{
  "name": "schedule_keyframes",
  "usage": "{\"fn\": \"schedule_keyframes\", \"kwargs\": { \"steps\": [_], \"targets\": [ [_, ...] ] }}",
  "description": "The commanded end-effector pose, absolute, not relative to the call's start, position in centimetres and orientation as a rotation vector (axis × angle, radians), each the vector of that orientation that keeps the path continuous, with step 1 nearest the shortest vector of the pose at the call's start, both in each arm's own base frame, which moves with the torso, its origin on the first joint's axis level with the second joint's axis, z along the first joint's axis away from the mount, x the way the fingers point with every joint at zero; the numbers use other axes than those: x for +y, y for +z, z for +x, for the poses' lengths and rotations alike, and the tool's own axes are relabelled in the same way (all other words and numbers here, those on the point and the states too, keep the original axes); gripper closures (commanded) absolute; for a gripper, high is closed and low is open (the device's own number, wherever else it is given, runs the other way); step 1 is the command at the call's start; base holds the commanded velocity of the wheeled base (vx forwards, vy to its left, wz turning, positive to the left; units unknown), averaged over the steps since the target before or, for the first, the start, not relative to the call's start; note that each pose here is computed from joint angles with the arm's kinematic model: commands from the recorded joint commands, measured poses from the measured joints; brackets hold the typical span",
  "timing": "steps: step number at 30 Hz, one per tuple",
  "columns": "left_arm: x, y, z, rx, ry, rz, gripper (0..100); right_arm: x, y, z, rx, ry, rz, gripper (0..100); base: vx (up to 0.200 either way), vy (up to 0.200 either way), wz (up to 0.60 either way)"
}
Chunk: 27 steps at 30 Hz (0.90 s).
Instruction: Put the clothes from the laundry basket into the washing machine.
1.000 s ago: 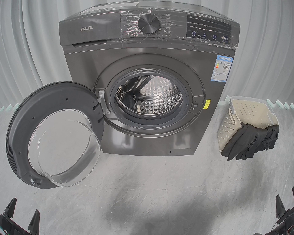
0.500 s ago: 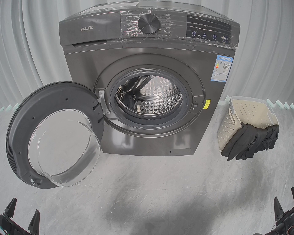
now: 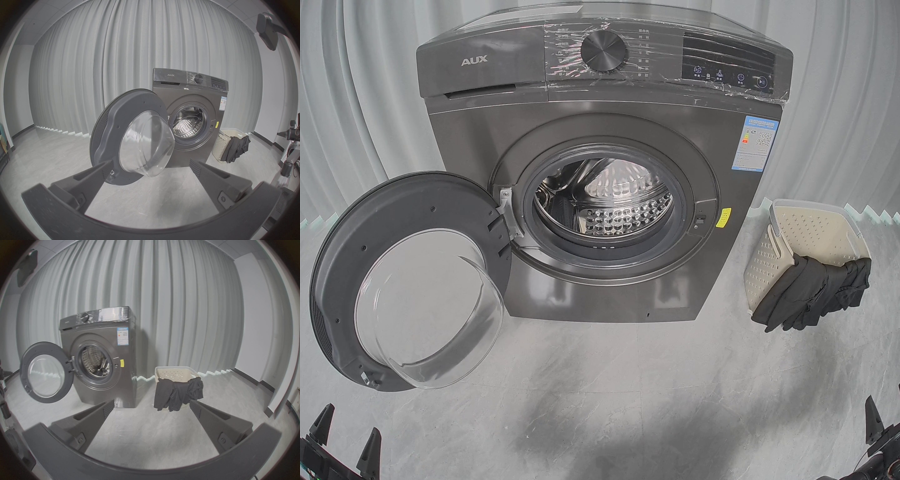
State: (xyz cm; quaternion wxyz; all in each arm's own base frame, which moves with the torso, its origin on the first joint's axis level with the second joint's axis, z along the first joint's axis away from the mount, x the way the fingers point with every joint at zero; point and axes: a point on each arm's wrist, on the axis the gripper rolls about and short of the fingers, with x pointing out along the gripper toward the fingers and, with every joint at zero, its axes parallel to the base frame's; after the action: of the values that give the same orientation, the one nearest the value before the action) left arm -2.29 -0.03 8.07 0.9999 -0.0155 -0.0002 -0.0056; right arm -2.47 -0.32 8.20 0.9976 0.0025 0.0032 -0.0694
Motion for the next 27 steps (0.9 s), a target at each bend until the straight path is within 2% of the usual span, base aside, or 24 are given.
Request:
{"fn": "schedule_keyframes", "kwargs": {
  "steps": [1, 6, 14, 17, 19, 21, 27],
  "targets": [
    [-0.02, 7.59, -2.28, 0.000, -0.009, -0.026, 0, -0.30, 8.13, -2.54, -0.001, -0.127, 0.021, 0, 0.000, 0.000, 0.00],
    [-0.02, 7.59, -2.28, 0.000, -0.009, -0.023, 0, -0.27, 8.09, -2.50, -0.006, -0.115, 0.031, 0, 0.000, 0.000, 0.00],
    [-0.02, 7.55, -2.27, 0.002, -0.009, -0.021, 0, -0.24, 8.07, -2.48, -0.008, -0.099, 0.075, 0, 0.000, -0.200, 0.00],
    [-0.02, 7.55, -2.27, 0.002, -0.009, -0.021, 0, -0.23, 8.07, -2.47, -0.005, -0.101, 0.045, 0, 0.000, -0.200, 0.00],
    [-0.02, 7.55, -2.27, 0.002, -0.009, -0.021, 0, -0.17, 7.90, -2.45, 0.005, -0.077, 0.027, 0, 0.000, -0.200, 0.00],
    [-0.02, 7.55, -2.27, 0.002, -0.009, -0.023, 0, 0.02, 7.57, -2.37, 0.029, 0.008, 0.003, 0, 0.000, -0.200, 0.00],
    [-0.02, 7.55, -2.27, 0.002, -0.009, -0.021, 0, -0.01, 7.55, -2.36, 0.023, -0.006, -0.002, 0, 0.000, -0.200, 0.00]
  ]
}}
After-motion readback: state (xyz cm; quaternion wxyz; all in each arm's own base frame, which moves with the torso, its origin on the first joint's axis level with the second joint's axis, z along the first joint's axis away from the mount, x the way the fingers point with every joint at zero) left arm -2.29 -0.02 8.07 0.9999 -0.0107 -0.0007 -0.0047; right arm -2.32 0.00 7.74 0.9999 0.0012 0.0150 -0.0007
